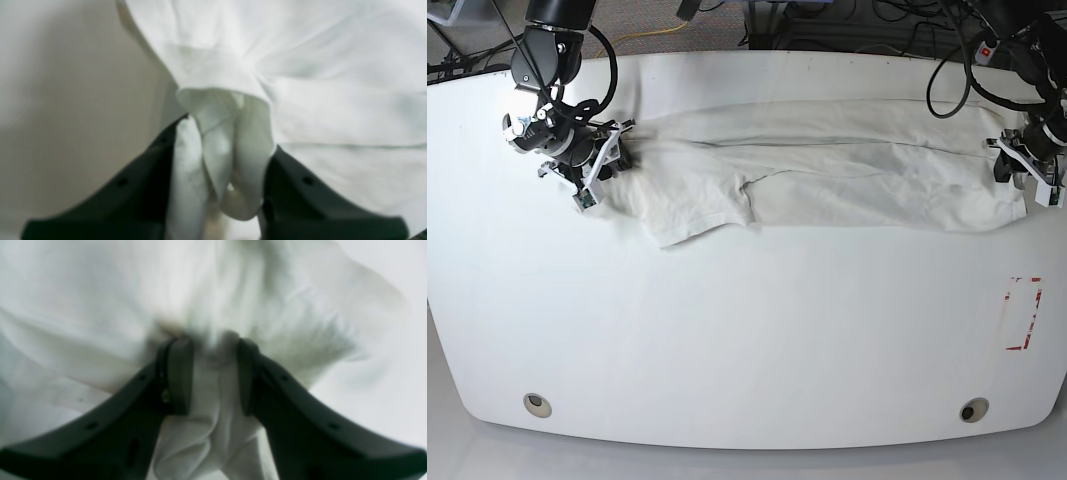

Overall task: Fold the T-shirt properly
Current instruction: 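Grasp the shirt end with the left gripper and fold it toward the right gripper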

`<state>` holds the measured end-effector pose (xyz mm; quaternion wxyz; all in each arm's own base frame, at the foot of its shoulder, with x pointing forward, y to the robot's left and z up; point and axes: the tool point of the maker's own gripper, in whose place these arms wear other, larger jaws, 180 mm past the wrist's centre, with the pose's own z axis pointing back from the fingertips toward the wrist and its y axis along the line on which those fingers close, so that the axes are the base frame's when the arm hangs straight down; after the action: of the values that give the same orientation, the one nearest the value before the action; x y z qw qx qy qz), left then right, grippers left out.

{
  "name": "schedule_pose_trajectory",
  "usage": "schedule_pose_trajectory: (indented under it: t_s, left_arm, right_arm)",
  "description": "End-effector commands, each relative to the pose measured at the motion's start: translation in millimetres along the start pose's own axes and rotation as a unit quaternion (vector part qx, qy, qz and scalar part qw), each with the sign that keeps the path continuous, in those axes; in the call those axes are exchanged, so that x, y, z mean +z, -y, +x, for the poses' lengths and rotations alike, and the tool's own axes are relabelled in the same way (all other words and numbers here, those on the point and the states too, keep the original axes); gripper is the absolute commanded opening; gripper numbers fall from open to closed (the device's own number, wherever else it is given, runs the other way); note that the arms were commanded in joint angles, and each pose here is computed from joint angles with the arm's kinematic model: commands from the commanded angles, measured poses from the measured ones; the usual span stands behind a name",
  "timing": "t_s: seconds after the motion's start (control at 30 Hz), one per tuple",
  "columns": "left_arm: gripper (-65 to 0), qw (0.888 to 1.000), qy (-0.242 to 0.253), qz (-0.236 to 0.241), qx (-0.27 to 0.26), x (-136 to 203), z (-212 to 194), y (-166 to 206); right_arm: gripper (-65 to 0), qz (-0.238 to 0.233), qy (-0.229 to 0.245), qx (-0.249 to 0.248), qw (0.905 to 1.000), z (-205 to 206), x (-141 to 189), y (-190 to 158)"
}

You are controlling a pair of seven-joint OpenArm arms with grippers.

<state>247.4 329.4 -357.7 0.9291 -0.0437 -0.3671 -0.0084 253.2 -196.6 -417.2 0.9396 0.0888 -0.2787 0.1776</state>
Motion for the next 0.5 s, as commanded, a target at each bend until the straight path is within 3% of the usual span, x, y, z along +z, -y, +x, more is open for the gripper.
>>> schedule_pose_trajectory:
  t_s: [0.0, 0.23, 0.47]
  left_arm:
    - [-59.0, 0.997, 0.057, 0.002, -0.059, 18, 41, 19]
    - [-59.0, 0.976, 0.075, -0.081, -0.190, 23, 62, 113]
    - [-59.0, 0.957, 0.087, -0.186, -0.204, 4, 61, 200]
  right_arm:
    - [-44.7, -0.014, 0.016, -0.002, 0.9998, 8, 7, 12]
    - [-44.7, -0.019, 0.018, -0.007, 0.9996, 8, 9, 15]
    - [-44.7, -0.019, 0.018, -0.007, 0.9996, 8, 9, 15]
